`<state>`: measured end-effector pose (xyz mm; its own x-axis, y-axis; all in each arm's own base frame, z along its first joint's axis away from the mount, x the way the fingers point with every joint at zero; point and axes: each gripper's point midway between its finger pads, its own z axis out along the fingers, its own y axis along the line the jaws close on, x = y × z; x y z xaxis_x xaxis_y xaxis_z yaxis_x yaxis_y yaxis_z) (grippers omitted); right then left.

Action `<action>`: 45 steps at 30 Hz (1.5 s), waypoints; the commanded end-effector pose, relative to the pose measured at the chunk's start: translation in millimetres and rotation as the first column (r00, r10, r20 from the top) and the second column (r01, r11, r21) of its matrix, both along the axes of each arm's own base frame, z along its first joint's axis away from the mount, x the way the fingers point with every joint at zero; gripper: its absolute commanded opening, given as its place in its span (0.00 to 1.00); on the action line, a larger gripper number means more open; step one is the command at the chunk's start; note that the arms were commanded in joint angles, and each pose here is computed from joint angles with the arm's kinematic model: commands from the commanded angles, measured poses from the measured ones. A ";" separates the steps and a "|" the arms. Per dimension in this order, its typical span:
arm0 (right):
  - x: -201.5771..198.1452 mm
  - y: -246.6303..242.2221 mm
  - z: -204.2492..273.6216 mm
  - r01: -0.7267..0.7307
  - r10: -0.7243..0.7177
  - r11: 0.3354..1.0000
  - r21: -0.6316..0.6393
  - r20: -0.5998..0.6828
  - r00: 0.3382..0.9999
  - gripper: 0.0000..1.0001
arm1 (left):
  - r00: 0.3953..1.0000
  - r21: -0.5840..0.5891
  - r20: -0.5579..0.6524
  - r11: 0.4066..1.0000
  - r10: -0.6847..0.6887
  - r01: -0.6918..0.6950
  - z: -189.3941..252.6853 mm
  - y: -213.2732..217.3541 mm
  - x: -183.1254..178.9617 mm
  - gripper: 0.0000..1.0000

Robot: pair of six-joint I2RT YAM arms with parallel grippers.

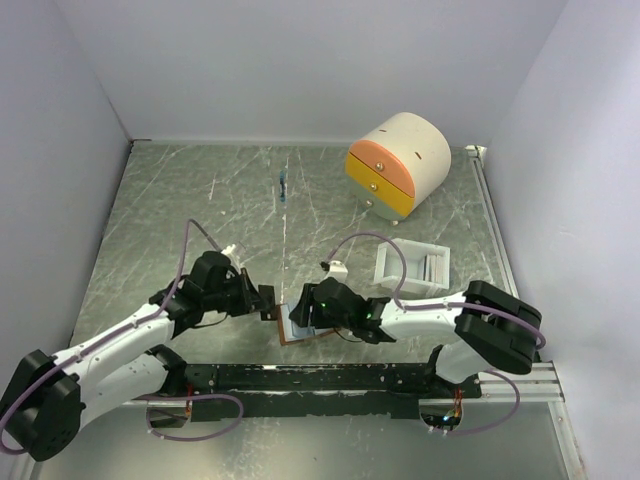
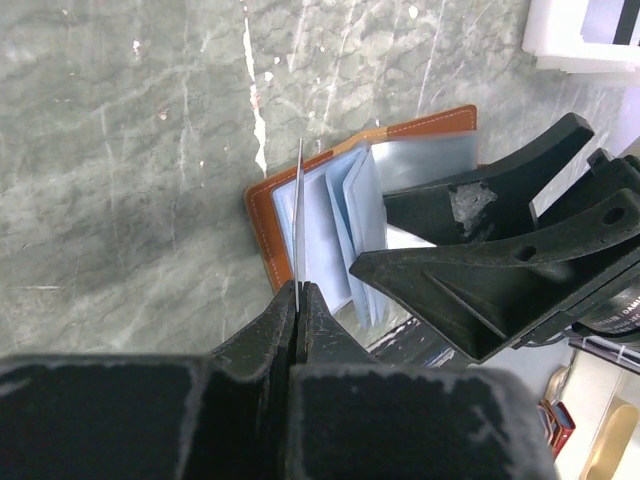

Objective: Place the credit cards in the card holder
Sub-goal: Open the card holder at the center of the board.

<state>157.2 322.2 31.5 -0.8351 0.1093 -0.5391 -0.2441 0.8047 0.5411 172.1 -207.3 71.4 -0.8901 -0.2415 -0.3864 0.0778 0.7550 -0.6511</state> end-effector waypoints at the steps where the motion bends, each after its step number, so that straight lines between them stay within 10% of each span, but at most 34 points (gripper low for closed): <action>1: -6.6 4.2 5.9 -0.018 0.021 0.996 0.088 -0.032 0.999 0.48 | 0.998 -0.069 0.035 0.997 -0.044 0.047 7.5 -12.8 3.1 0.07; 22: -6.4 3.2 10.4 -0.016 0.024 0.987 0.161 -0.047 0.999 0.48 | 0.990 -0.226 -0.063 0.968 -0.126 0.109 -6.9 -34.0 -17.7 0.07; 35: 3.9 -16.4 28.6 0.016 -0.017 0.999 0.049 0.012 1.000 0.69 | 0.984 -0.328 -0.076 0.936 -0.164 0.130 4.2 -46.3 -22.6 0.07; 45: 9.0 -30.3 47.2 0.035 -0.035 0.999 0.002 0.061 0.998 0.59 | 0.975 -0.406 -0.080 0.900 -0.207 0.158 7.5 -58.7 -27.1 0.07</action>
